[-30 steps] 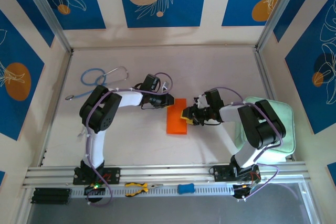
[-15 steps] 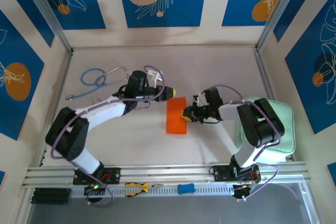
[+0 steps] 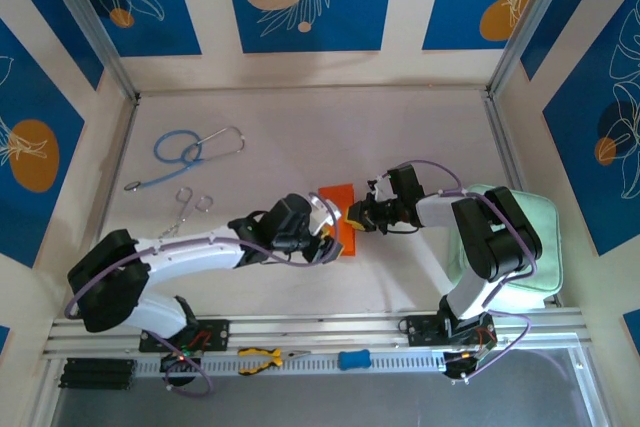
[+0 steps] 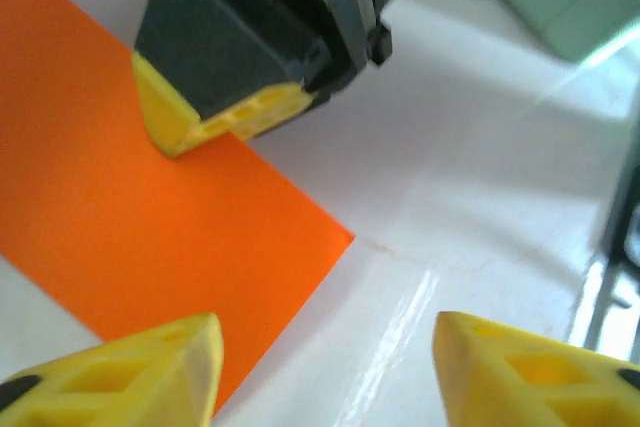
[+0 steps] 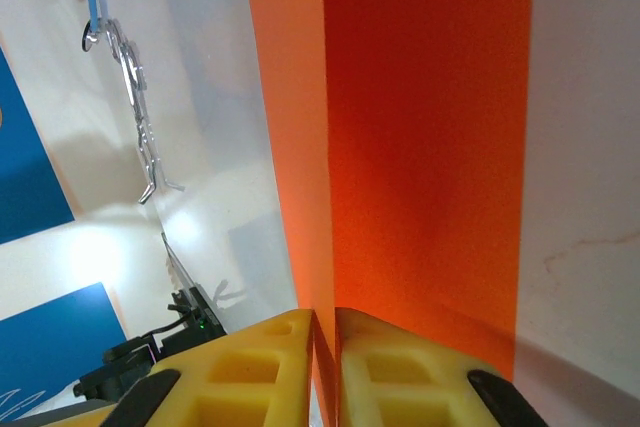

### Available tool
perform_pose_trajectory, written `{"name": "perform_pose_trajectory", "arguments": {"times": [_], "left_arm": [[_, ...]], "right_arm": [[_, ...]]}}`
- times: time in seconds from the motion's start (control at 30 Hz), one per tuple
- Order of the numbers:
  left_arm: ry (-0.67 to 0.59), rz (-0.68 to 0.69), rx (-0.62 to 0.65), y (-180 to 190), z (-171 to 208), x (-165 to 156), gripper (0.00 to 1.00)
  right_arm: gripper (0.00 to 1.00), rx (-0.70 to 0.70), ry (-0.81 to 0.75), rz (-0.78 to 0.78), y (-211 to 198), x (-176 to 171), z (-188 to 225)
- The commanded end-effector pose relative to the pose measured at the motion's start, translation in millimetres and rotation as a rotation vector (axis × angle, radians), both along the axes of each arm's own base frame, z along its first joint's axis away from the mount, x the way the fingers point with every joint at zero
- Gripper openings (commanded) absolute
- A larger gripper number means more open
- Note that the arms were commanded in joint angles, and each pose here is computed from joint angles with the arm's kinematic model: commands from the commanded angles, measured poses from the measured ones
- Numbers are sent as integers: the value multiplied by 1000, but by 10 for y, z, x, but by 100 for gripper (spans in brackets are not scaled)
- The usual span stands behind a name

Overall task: Fold a paper plane with a square sheet of paper (pick it up from the middle)
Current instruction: Fold the triangle a second time at the center of the table.

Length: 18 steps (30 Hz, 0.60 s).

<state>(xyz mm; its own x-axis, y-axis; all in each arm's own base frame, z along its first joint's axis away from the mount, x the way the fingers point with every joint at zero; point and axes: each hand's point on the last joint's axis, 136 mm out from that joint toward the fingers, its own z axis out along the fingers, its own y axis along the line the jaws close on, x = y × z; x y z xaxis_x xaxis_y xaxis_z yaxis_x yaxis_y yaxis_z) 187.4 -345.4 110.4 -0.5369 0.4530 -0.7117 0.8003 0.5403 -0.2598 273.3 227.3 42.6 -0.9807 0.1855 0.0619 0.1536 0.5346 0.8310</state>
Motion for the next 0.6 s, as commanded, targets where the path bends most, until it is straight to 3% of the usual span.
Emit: {"name": "perform_pose_trajectory", "arguments": {"times": [0.0, 0.23, 0.57], "left_arm": [[-136, -15, 164, 58, -143, -14, 63], [-244, -62, 292, -91, -315, -133, 72], [-371, -57, 428, -123, -463, -49, 77]], "right_arm": [[14, 19, 0, 13, 13, -9, 81], [9, -2, 12, 4, -9, -9, 51], [8, -7, 17, 2, -10, -8, 63]]}}
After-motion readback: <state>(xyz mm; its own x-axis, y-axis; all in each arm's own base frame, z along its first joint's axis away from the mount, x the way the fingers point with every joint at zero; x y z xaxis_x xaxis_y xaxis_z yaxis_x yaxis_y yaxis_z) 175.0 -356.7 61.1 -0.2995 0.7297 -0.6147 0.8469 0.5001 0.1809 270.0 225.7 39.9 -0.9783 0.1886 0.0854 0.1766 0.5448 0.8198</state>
